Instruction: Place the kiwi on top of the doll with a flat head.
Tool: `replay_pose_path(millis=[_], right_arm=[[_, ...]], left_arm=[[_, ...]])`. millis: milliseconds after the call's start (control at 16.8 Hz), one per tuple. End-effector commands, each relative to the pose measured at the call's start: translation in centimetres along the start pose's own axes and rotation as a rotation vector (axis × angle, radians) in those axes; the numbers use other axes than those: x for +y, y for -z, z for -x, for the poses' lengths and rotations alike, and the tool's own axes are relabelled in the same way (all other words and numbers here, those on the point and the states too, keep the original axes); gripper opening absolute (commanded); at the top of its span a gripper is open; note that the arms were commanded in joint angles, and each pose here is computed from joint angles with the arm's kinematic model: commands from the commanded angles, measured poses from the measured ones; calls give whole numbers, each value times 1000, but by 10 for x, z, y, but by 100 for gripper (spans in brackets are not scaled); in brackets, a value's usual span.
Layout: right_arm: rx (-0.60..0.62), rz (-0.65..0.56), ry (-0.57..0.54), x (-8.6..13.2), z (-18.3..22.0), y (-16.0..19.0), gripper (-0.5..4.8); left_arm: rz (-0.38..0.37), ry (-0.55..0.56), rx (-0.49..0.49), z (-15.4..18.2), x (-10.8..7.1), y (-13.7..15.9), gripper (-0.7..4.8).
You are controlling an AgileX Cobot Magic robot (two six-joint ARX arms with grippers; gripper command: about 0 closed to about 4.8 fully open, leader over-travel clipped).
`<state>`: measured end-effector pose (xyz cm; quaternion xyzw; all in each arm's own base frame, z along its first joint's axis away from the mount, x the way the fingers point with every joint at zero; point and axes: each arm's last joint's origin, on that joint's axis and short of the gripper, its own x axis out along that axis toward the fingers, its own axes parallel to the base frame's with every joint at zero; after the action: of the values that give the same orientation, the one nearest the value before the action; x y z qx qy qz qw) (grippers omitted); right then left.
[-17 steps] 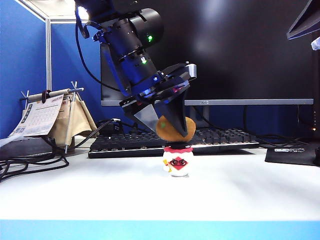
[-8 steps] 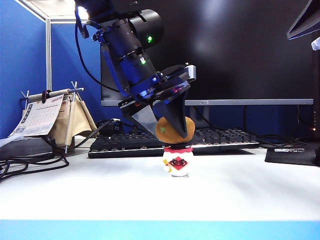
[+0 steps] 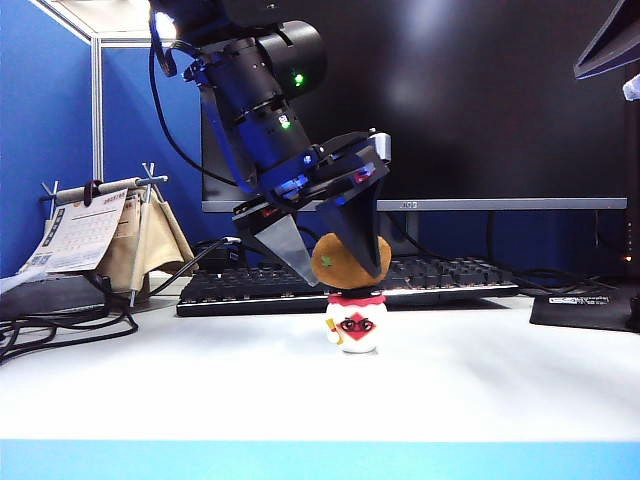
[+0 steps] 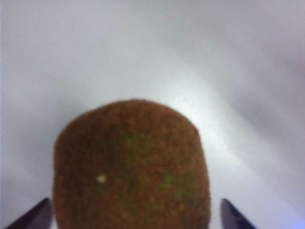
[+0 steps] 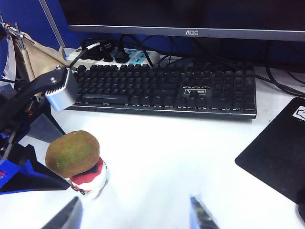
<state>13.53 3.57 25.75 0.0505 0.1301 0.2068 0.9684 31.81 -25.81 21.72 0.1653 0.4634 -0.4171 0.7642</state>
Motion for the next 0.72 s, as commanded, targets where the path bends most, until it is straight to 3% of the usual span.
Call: replay_pose_path(millis=[60,477,715], right_arm=[[-18,8,-2,1,1,-3,288],[-15,8,-2,1,1,-2,288],[-28,10,-3,1,3,-3,287]], left_arm=[[-1,2,-3,2,-1,-1,479],[-28,-10,-44,18,-4,-6,479],[-58,-128,-167,86,-11,-17,479]])
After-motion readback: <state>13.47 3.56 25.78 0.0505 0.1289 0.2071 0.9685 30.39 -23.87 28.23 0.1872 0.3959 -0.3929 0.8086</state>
